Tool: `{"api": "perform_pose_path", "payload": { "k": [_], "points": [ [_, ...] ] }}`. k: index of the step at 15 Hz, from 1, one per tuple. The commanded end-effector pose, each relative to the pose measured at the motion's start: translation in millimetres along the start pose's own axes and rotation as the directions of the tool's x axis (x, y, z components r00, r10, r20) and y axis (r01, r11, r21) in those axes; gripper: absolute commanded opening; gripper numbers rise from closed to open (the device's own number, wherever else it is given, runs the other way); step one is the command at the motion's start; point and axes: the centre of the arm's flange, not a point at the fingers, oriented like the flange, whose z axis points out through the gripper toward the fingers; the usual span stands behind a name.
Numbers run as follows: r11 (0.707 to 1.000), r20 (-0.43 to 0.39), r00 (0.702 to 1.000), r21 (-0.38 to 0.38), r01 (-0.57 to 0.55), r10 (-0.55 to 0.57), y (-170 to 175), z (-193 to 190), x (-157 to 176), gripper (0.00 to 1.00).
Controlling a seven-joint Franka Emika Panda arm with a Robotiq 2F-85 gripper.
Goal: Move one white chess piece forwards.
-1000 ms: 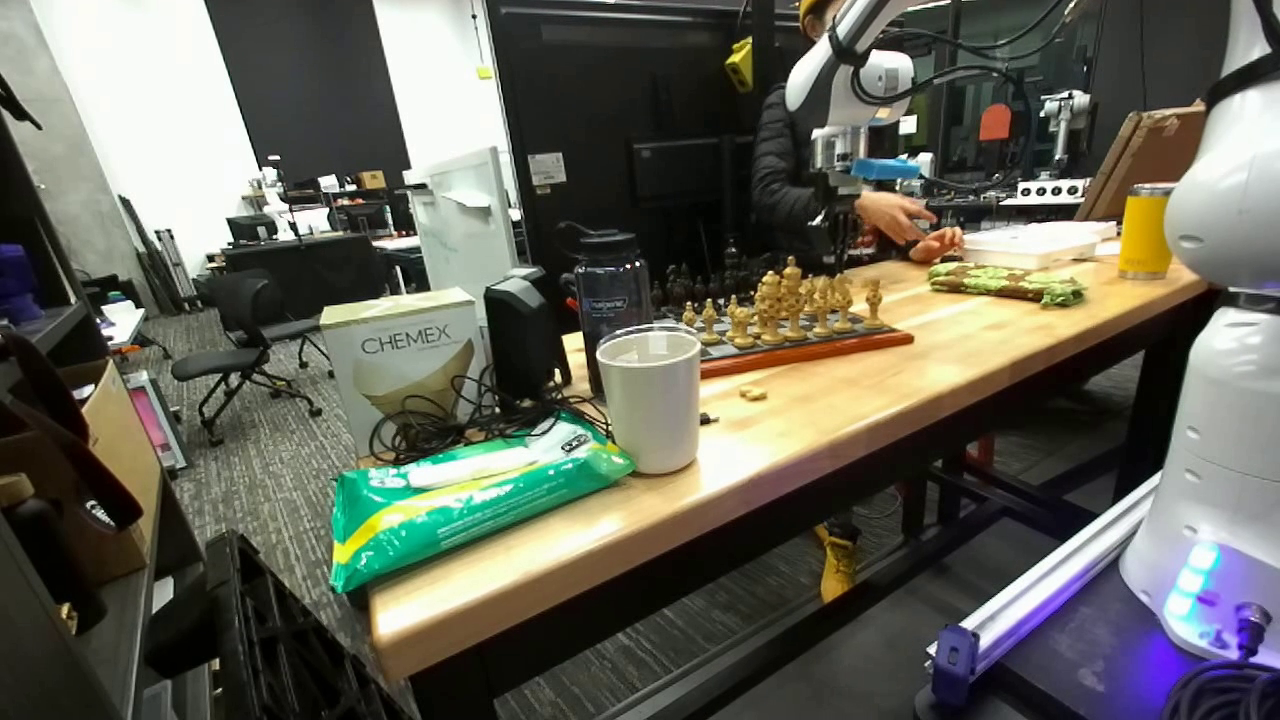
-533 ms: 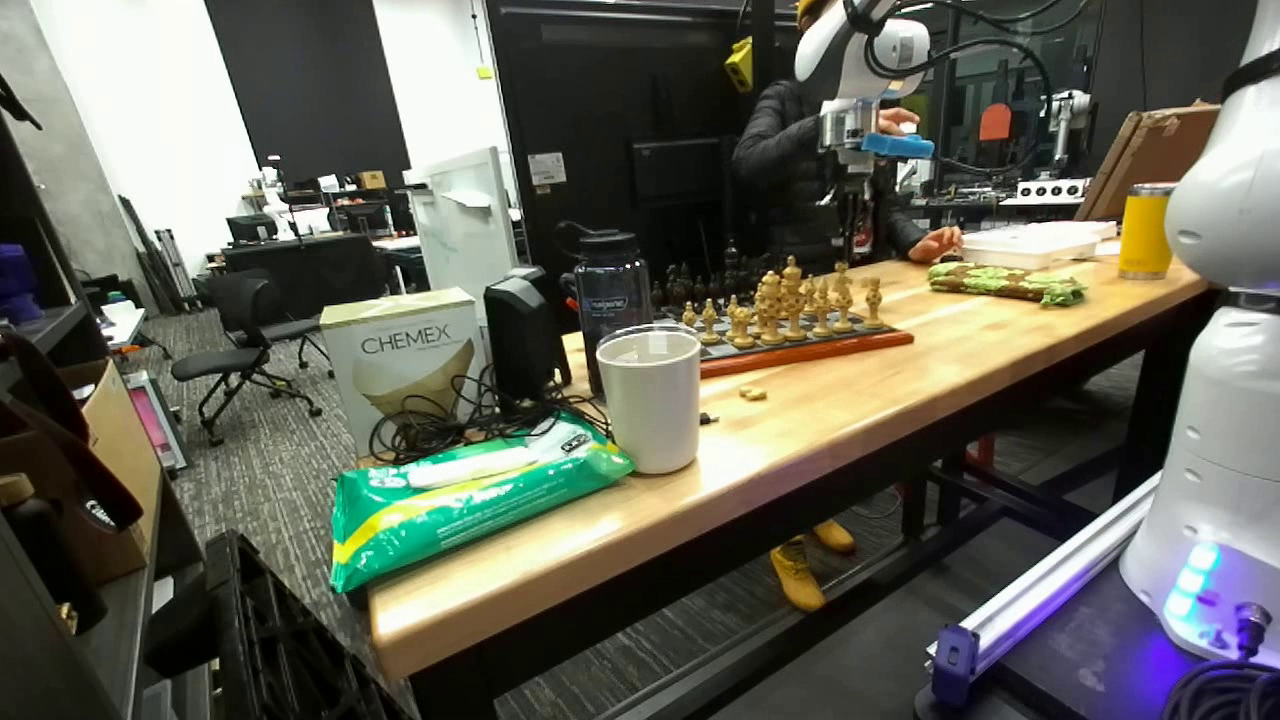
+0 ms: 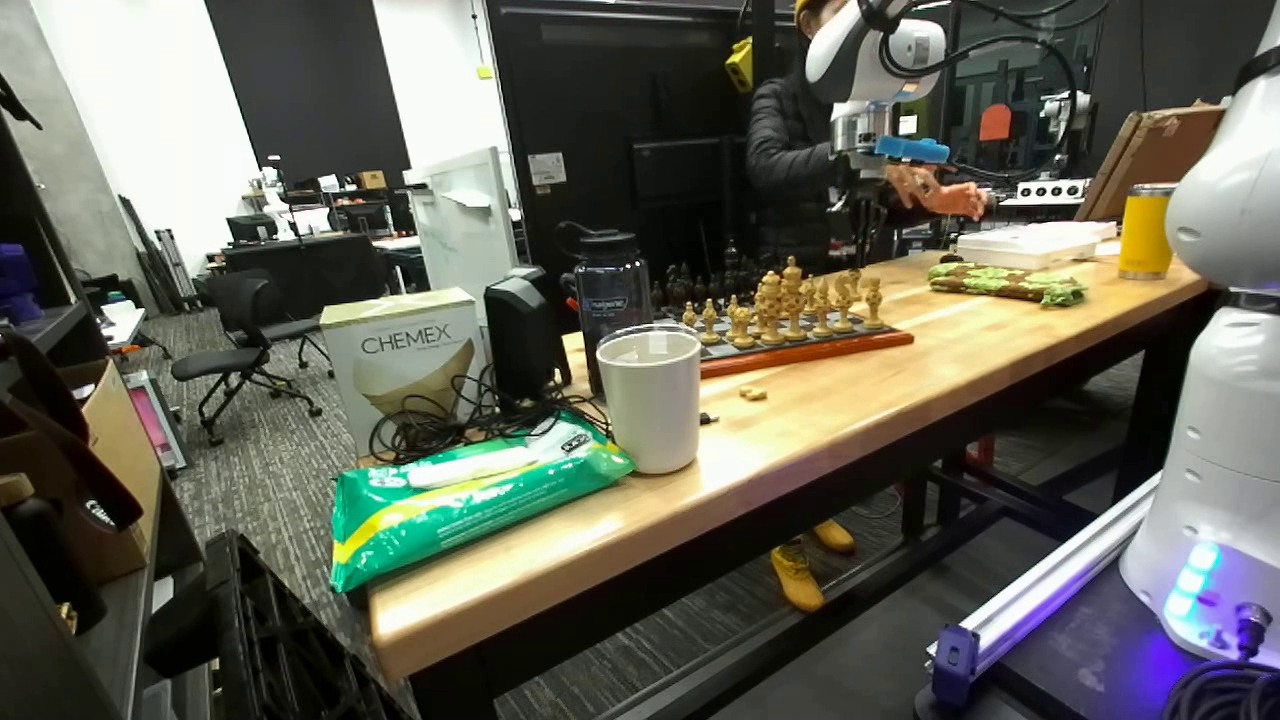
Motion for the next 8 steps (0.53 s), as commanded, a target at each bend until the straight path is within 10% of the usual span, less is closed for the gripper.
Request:
{"api": "perform_pose_path", "payload": {
  "k": [1,8],
  "points": [
    [1.000,-0.006,1.000,0.006,0.000,0.000,-10,1,-13,0.03],
    [1.000,0.018,1.000,0.016,0.004,-0.004,-13,16,-15,0.03]
  ]
}}
